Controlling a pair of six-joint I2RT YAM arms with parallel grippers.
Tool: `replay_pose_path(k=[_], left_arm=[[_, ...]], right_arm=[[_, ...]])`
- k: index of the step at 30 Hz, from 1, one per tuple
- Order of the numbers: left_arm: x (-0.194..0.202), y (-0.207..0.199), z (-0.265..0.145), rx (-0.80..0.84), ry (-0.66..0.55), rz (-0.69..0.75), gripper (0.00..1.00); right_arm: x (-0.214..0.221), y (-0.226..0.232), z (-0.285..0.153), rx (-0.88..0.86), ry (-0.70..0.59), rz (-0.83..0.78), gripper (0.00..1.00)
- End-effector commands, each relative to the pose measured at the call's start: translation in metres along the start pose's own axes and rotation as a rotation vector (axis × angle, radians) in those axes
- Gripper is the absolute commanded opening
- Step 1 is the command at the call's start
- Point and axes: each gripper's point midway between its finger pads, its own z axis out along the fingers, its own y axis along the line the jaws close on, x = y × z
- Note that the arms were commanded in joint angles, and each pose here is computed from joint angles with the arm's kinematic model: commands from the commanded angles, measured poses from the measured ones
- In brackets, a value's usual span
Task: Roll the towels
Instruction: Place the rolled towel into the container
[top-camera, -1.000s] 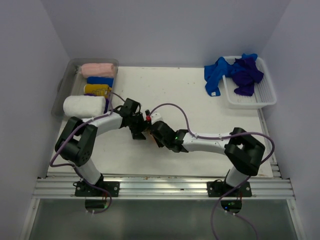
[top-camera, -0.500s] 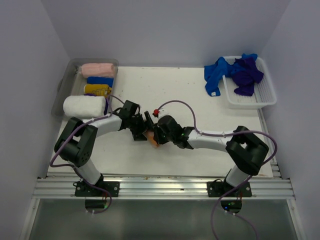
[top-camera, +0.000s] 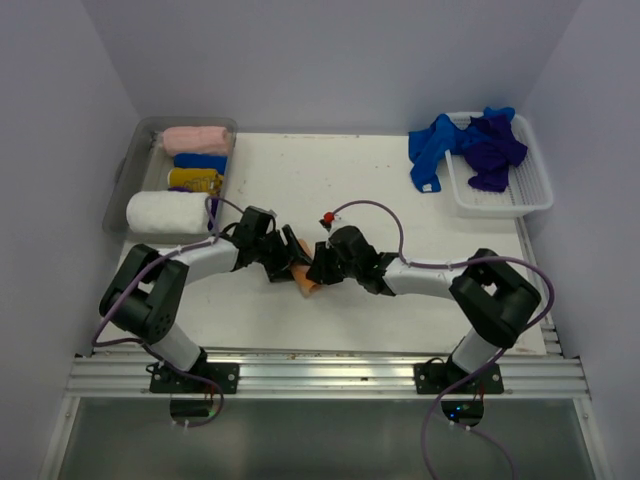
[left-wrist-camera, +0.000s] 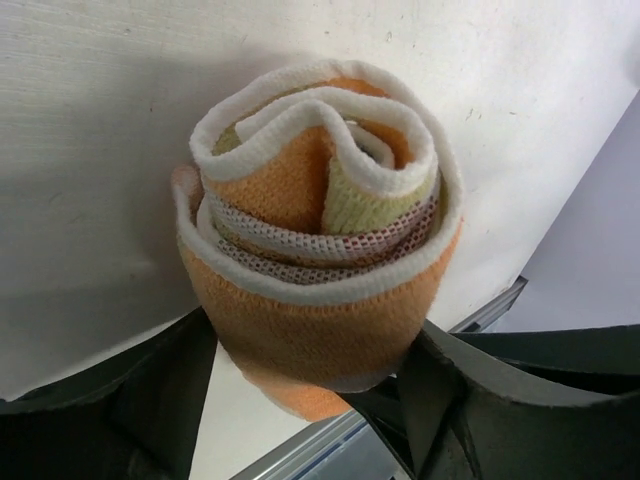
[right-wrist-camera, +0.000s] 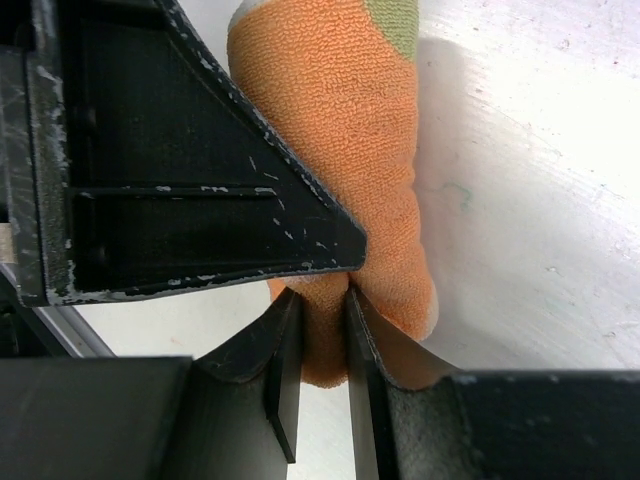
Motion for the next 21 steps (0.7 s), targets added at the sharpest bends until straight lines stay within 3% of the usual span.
replay_pose_path(k=[1, 13, 21], left_arm=[[-0.016, -0.014, -0.009, 0.041, -0.092, 0.031, 0.69], [-0.019, -0.007, 0.007, 0.014, -0.075, 0.022, 0.72], [-0.021, -0.009, 0.018, 0.010, -0.044, 0.014, 0.33]], right_arm=[[0.021, -0.006, 0.004, 0.002, 0.062, 0.045, 0.23], [0.021, -0.007, 0.003, 0.004, 0.065, 0.035, 0.23], [0.021, -0.011, 0.004, 0.027, 0.075, 0.017, 0.24]])
